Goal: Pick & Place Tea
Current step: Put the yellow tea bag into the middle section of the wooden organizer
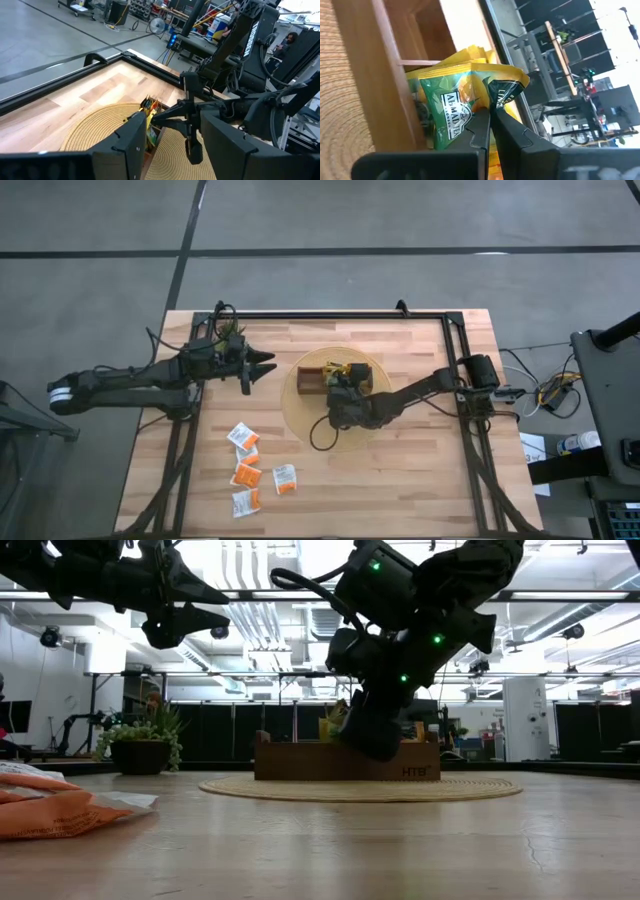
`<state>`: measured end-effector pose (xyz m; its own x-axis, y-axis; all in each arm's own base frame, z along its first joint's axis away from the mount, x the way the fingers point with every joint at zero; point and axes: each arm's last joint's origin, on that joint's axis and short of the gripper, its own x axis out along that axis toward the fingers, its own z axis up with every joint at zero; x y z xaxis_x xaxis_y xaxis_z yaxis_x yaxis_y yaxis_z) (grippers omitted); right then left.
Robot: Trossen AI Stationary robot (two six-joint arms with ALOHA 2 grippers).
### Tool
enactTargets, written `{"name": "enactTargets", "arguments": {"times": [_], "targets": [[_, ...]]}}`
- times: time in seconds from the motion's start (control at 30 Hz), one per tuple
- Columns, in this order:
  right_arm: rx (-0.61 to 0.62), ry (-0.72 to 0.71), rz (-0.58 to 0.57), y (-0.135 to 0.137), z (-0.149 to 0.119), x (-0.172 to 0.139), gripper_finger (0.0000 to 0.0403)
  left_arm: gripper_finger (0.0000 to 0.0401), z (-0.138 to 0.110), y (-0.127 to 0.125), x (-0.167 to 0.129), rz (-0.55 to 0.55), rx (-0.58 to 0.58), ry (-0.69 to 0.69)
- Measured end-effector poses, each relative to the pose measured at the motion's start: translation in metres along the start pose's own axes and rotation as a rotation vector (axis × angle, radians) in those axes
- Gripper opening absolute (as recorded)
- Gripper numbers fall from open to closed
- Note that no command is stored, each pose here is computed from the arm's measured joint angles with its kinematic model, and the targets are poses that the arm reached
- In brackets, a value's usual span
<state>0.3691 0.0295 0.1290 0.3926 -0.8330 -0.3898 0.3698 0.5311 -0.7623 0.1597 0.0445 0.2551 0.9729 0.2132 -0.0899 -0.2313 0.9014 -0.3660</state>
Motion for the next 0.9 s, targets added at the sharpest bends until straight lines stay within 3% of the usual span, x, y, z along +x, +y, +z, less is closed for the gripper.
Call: {"name": "enactTargets", "arguments": {"times": [0.23, 0.63, 0.9], "targets": [[-0.033, -0.002, 0.018, 0.0005, 0.0003, -0.0003, 0.0027, 0.0183, 0.0, 0.0, 0.0, 0.0, 0.0, 0.0], [-0.021, -0.003, 0.001, 0.0001, 0.0008, -0.0005, 0.0138, 0.0183, 0.0, 0.0, 0.0, 0.0, 0.0, 0.0], [-0.066, -0.009, 0.05, 0.0015, 0.0011, -0.0006, 0.0172, 0.0183, 0.0, 0.0, 0.0, 0.0, 0.0, 0.0]]}}
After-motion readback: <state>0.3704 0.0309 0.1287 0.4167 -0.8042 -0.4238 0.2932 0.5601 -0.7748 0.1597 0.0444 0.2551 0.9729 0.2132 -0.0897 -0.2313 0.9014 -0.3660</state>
